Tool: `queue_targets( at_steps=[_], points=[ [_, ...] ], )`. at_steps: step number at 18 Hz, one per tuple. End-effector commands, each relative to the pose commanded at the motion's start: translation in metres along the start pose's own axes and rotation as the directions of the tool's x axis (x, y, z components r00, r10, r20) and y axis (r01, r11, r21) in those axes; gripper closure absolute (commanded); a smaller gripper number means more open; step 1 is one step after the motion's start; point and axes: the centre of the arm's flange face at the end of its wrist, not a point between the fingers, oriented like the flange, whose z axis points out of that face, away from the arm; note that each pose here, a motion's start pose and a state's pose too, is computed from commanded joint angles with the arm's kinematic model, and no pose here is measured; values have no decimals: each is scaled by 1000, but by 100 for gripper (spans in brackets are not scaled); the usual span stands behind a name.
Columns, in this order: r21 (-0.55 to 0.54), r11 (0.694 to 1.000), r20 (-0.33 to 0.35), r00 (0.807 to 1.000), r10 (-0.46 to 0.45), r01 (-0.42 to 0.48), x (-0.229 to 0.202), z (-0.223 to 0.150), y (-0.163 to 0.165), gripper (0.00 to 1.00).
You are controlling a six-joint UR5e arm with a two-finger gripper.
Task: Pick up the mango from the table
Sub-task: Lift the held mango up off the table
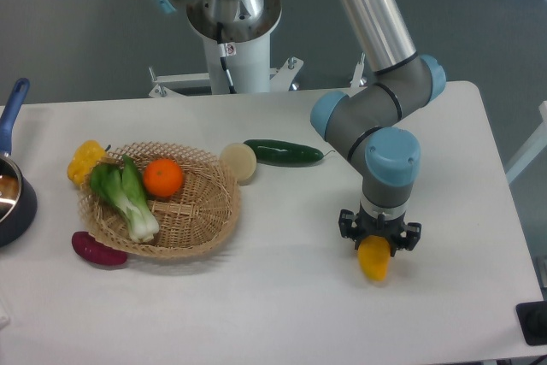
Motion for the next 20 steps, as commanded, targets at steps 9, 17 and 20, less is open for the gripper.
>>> queue_targets(
  at_steps=[9, 17, 20],
  points=[
    [-1, 998, 16, 998, -56, 56, -39, -34, 60, 48],
    [0, 999, 63, 997, 51, -51, -81, -67, 107, 48],
    [-4, 994, 76, 991, 113, -113, -88, -74, 108, 49]
  ],
)
